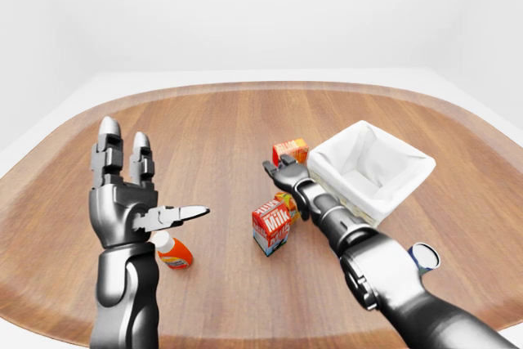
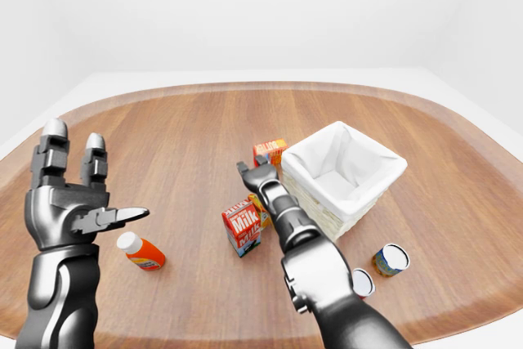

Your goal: Pick up the orange juice, and put it in the basket.

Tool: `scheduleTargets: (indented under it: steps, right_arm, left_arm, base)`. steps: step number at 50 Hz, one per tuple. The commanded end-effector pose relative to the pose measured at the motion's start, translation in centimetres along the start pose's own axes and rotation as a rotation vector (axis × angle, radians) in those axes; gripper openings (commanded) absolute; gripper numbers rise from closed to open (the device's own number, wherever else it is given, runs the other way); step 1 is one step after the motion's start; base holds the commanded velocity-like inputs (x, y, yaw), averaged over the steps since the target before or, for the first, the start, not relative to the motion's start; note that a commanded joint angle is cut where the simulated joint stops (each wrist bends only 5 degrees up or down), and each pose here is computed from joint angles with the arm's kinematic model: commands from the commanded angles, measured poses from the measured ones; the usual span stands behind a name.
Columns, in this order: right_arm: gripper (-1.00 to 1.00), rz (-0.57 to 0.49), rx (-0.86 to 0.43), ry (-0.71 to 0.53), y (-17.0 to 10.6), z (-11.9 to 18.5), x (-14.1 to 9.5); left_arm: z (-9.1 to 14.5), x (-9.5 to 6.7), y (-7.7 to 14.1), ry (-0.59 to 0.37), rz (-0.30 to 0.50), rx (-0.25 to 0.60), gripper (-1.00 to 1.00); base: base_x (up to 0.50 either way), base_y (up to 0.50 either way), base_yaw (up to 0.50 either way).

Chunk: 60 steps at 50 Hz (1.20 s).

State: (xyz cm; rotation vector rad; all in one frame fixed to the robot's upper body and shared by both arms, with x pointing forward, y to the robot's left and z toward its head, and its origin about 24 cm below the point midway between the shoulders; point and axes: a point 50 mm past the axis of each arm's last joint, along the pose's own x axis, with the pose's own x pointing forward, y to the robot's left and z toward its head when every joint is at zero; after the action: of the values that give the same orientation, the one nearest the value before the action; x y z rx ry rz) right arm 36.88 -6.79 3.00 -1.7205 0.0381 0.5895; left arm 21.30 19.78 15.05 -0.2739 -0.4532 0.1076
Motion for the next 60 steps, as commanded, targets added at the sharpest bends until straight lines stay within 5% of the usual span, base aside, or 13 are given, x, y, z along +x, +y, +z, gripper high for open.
scheduleTargets:
  steps: [1,54,55,56,57,60]
  right_arm:
    - [1.0,0.005,0.001,-0.002,0.4,0.1,-0.1]
    - [1.0,0.035,0.018,-0.006,2.3,0.4,-0.3]
    - [0.7,0.034,0.019,-0.006,2.3,0.4,-0.3]
    - [0.0,0.029,0.018,-0.006,2.2,0.4,-0.3]
    - [-1.0,0.033,0.028,-0.006,2.3,0.5,-0.3]
    - [-1.0,0.036,0.033,-0.007,2.2,0.5,-0.3]
  left_arm:
    - [0.0,0.0,0.0,-0.002,0.0,-0.001,1.0]
    - [0.1,0.0,0.0,-0.003,0.002,-0.002,1.0]
    - [0.1,0.0,0.0,-0.003,0.002,-0.003,1.0]
    - [0.1,0.0,0.0,-0.004,0.003,-0.003,1.0]
    - [0.0,0.0,0.0,-0.001,0.002,-0.002,1.0]
    - [0.0,0.0,0.0,0.0,0.003,-0.002,1.0]
  base:
    - [0.0,0.0,0.0]
    - [0.0,0.0,0.0]
    - [0.0,0.0,0.0]
    - [0.0,0.0,0.0]
    - [0.0,0.0,0.0]
    - [0.0,0.0,0.0]
